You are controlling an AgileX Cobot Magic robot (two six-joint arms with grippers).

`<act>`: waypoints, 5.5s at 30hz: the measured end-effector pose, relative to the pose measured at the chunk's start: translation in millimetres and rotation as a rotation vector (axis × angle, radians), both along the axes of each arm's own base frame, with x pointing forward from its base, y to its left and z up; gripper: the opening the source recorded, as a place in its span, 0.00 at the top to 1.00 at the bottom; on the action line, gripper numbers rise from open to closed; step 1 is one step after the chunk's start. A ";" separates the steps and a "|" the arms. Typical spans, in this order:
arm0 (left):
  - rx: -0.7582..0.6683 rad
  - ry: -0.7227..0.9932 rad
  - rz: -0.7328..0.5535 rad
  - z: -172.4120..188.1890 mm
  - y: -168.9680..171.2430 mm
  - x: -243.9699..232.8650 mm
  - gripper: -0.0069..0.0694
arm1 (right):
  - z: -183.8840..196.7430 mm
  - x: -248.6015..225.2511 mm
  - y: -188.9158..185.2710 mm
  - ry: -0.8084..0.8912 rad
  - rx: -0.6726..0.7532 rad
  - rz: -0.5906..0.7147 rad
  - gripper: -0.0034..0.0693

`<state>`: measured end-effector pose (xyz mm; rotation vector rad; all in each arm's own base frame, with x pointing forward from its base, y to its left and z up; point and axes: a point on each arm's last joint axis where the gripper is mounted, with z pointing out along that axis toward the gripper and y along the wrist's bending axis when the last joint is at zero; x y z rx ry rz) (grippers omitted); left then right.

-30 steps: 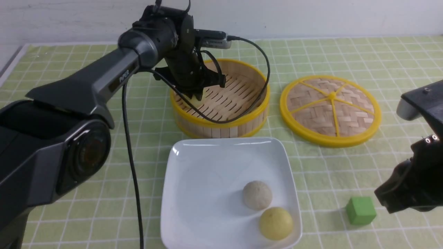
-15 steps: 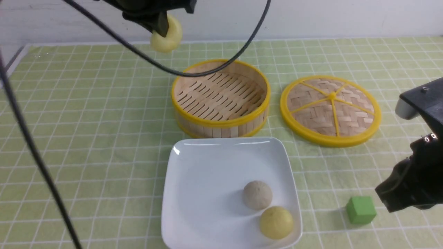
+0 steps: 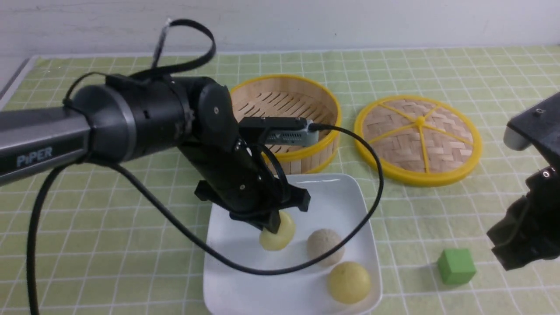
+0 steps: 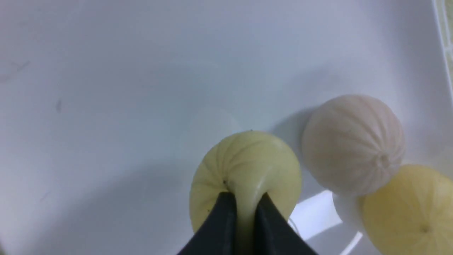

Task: Put the steamed buns into the plate on the green tablecloth.

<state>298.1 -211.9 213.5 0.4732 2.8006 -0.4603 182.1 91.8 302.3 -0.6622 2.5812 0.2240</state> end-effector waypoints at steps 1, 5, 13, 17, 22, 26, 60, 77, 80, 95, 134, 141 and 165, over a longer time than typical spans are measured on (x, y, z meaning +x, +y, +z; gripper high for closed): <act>-0.002 0.000 0.006 -1.8 -0.9 0.9 0.78 | 2.3 -2.7 -2.1 -0.004 -0.001 -0.001 0.93; -0.016 0.002 0.044 -2.2 -1.7 2.0 0.59 | 18.4 -26.2 -14.7 -0.032 -0.006 0.002 0.93; 0.011 -0.053 0.026 8.5 3.1 1.5 0.27 | 59.2 -105.6 -54.5 -0.257 0.084 -0.048 0.92; 0.033 -0.151 -0.006 34.1 11.8 -3.2 0.27 | 73.6 -140.7 -70.8 -0.485 0.234 -0.096 0.92; 0.013 -0.218 0.003 61.2 19.9 -12.2 0.43 | 58.2 -137.8 -68.2 -0.794 0.444 -0.109 0.95; 0.023 -0.211 0.001 63.6 21.7 -14.6 0.68 | 23.7 -119.1 -60.9 -0.843 0.469 -0.121 0.96; 0.050 -0.252 -0.012 64.4 23.4 -11.5 0.89 | -34.6 -125.1 -73.0 -0.896 0.385 -0.222 0.94; 0.058 -0.496 -0.024 149.5 66.5 -61.3 0.89 | -131.2 -130.2 -88.8 -0.741 0.196 -0.470 0.92; 0.104 -0.493 -0.016 158.8 89.8 -91.2 0.89 | -131.0 -130.3 -88.9 -0.741 0.194 -0.470 0.92; -0.301 -0.601 0.301 69.8 147.0 -187.0 0.89 | -131.1 -130.3 -88.9 -0.740 0.193 -0.469 0.89; -0.074 -1.025 0.518 -34.6 209.5 -243.0 0.84 | -131.1 -130.3 -88.9 -0.741 0.192 -0.469 0.82; -0.032 -0.961 0.544 -41.3 211.6 -245.2 0.84 | -131.1 -130.3 -88.9 -0.741 0.192 -0.469 0.82; -0.020 -0.960 0.535 -41.5 211.9 -245.3 0.82 | -131.1 -130.3 -88.9 -0.743 0.185 -0.463 0.78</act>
